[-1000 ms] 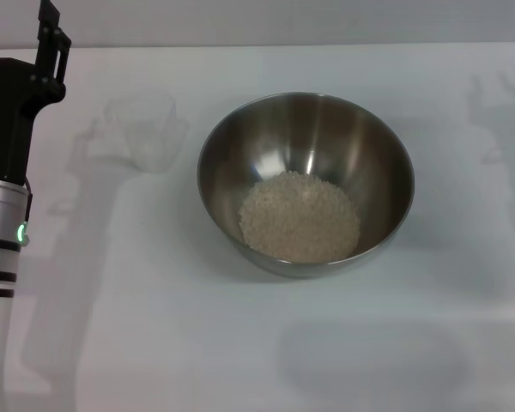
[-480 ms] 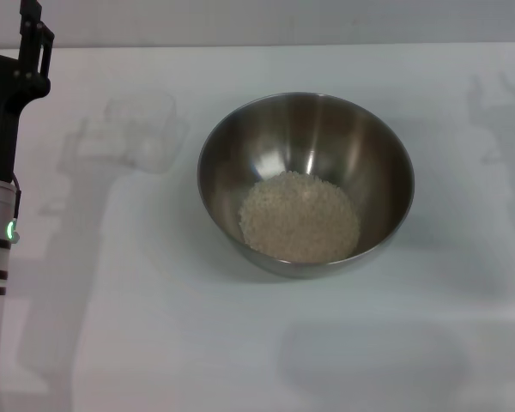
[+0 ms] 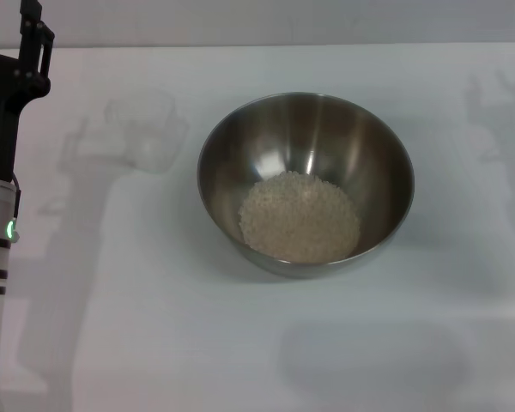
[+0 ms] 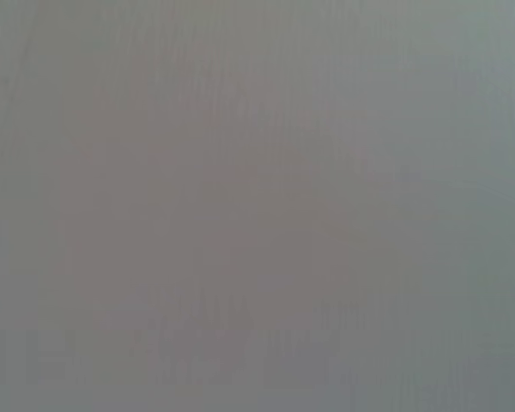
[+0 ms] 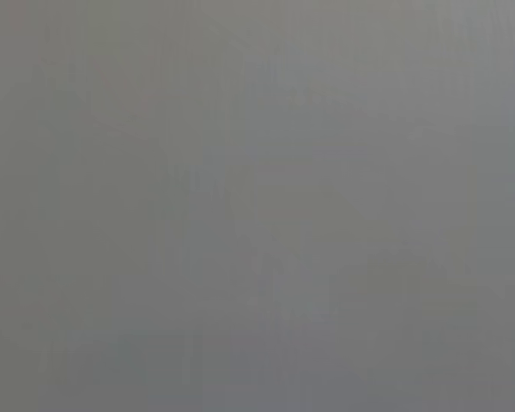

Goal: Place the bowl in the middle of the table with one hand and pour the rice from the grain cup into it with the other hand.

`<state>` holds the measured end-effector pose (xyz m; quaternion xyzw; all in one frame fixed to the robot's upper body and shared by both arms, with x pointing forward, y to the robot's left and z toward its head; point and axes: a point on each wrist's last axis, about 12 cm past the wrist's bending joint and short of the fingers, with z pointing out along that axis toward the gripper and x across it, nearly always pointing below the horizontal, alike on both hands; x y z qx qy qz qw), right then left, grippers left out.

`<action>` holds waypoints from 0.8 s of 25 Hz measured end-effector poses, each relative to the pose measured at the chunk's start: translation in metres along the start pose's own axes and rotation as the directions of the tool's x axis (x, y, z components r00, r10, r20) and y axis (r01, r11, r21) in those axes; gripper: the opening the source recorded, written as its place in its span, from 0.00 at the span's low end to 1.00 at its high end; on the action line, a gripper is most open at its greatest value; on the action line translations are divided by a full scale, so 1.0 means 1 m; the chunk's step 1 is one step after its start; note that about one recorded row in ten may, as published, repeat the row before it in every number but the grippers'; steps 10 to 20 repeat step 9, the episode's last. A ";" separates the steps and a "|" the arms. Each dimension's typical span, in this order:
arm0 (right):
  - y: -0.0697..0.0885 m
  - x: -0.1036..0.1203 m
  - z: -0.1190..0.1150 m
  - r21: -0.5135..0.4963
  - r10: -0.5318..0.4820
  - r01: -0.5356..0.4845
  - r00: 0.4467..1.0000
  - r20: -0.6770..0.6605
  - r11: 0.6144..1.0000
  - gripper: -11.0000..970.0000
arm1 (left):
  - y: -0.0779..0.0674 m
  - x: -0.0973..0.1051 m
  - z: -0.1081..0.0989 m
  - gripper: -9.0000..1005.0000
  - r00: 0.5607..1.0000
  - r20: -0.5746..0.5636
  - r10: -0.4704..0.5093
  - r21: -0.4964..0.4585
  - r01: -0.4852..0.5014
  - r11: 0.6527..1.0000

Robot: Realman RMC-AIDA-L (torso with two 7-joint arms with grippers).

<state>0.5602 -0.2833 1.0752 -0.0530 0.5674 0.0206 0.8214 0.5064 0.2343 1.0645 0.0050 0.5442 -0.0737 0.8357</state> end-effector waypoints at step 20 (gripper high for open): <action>-0.001 0.000 0.001 -0.001 -0.003 0.003 1.000 0.001 1.000 0.43 | 0.000 0.000 0.001 0.68 1.000 0.001 0.001 -0.001 -0.001 1.000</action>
